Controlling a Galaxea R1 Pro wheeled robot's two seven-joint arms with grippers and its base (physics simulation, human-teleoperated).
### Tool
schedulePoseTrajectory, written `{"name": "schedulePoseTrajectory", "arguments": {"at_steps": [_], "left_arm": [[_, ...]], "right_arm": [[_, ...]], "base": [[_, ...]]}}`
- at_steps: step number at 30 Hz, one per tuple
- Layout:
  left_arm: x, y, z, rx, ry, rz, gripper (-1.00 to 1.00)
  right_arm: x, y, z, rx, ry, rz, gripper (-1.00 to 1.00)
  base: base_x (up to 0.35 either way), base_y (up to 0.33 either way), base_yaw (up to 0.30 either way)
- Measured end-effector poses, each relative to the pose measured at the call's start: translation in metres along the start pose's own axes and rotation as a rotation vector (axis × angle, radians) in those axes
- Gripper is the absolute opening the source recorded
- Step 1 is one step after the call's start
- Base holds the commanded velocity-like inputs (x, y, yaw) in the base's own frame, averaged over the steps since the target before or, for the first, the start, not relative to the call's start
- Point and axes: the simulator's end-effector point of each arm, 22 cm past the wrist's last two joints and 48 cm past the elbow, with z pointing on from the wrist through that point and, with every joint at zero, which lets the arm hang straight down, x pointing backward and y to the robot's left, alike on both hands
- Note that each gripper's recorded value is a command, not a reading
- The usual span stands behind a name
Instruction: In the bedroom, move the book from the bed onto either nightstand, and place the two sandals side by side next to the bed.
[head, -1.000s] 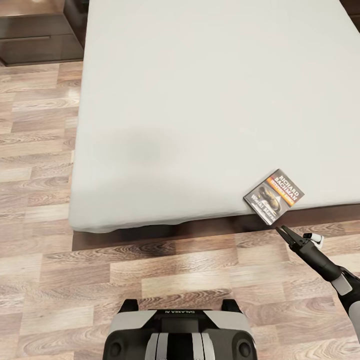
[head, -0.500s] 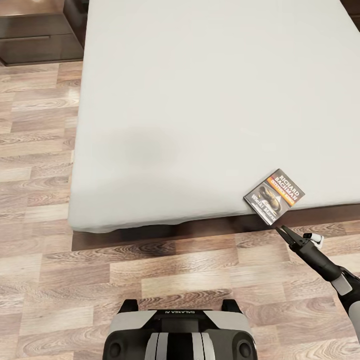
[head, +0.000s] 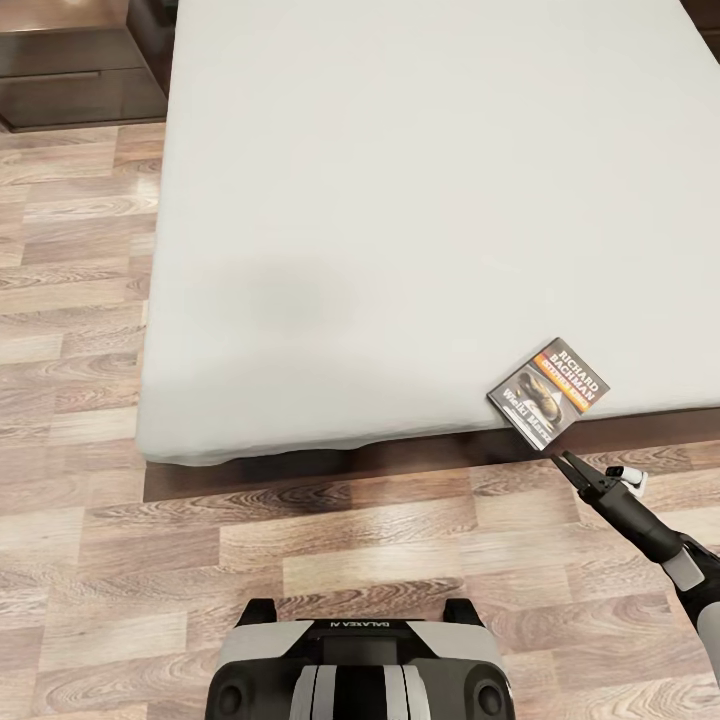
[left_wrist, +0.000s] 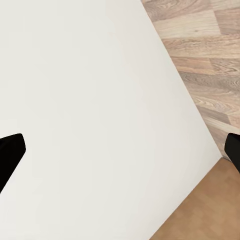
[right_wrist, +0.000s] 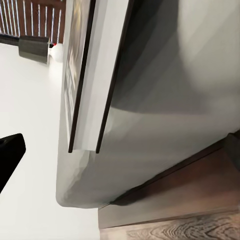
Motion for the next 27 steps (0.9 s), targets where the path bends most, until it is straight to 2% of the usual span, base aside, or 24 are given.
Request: {"name": "schedulePoseTrajectory", "arguments": {"at_steps": [27], "left_arm": [[-0.0001, 0.0004, 0.0, -0.002, 0.001, 0.0, 1.0]], "right_arm": [[0.0021, 0.0003, 0.0015, -0.002, 0.003, 0.003, 1.0]], "base": [[0.0, 0.032, 0.0]]}}
